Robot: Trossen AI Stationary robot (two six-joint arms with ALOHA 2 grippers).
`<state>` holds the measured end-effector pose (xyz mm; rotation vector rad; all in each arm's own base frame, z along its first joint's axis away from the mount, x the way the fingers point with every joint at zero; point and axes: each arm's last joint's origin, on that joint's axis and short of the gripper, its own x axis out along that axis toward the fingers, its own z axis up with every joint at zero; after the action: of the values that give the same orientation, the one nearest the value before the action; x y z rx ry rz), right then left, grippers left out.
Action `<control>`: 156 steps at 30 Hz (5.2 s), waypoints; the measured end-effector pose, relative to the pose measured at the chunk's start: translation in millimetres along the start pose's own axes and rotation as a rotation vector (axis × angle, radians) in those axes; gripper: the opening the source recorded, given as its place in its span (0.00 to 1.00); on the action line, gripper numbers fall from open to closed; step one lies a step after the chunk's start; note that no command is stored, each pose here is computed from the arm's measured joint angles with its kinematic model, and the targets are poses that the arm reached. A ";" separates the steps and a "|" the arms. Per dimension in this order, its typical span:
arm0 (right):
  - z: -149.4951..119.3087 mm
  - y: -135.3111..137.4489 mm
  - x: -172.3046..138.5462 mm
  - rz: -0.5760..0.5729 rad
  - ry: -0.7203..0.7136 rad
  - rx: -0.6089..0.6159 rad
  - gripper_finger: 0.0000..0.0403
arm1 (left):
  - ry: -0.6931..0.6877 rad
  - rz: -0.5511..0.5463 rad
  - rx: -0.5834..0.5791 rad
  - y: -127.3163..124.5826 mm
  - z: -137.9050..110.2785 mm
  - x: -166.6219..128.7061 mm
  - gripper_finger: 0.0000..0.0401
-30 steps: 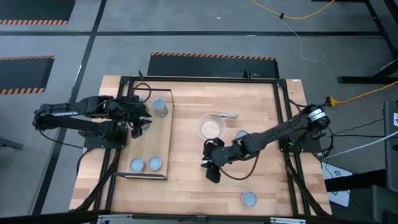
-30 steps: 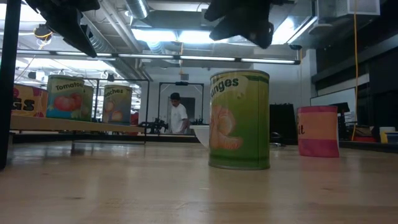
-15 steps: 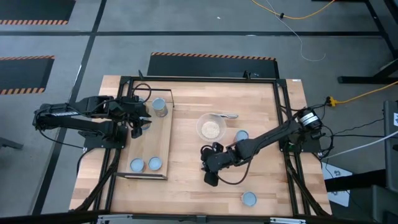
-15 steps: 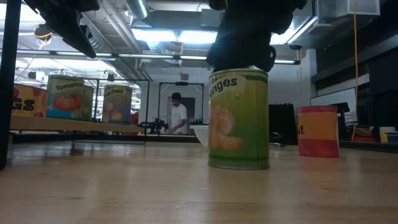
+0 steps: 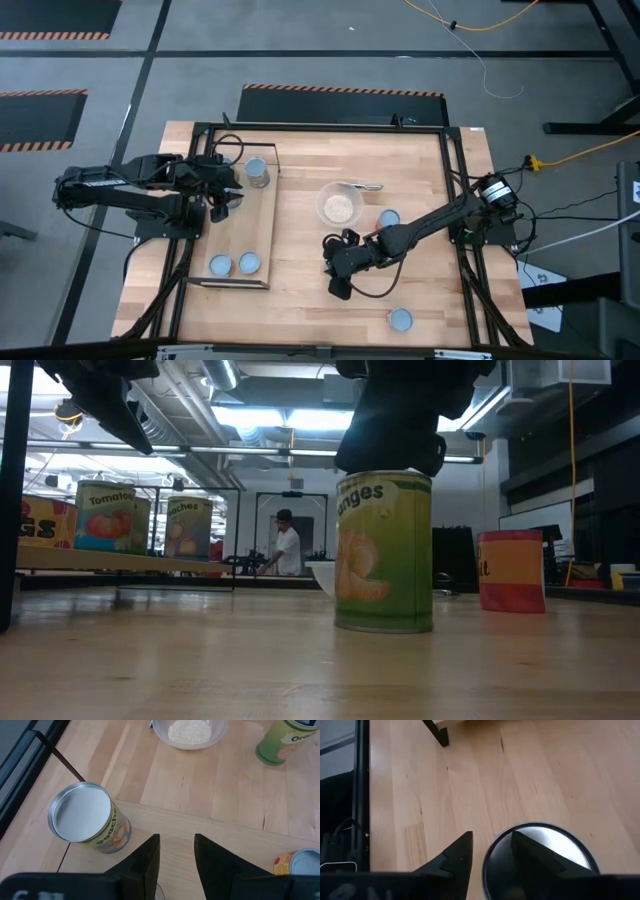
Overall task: Pick and place cans onto a shelf
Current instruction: Put the canned oranges on the shelf
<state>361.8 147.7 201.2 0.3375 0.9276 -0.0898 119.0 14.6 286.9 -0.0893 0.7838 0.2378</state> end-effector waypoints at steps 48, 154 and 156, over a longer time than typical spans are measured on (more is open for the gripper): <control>0.8 -1.5 -6.9 0.016 -0.001 -0.060 0.00 | 0.000 0.000 0.000 0.0 0.0 0.0 0.28; 193.0 -121.0 45.8 0.127 -0.252 -0.641 0.02 | 0.000 0.000 0.005 0.0 0.0 0.0 0.28; 193.0 -121.0 45.8 0.127 -0.252 -0.641 0.02 | 0.000 0.001 0.005 0.0 0.0 0.0 0.28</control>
<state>511.1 -25.7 241.3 -0.2078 0.6394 0.2743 119.0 14.7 286.9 -0.0841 0.7840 0.2363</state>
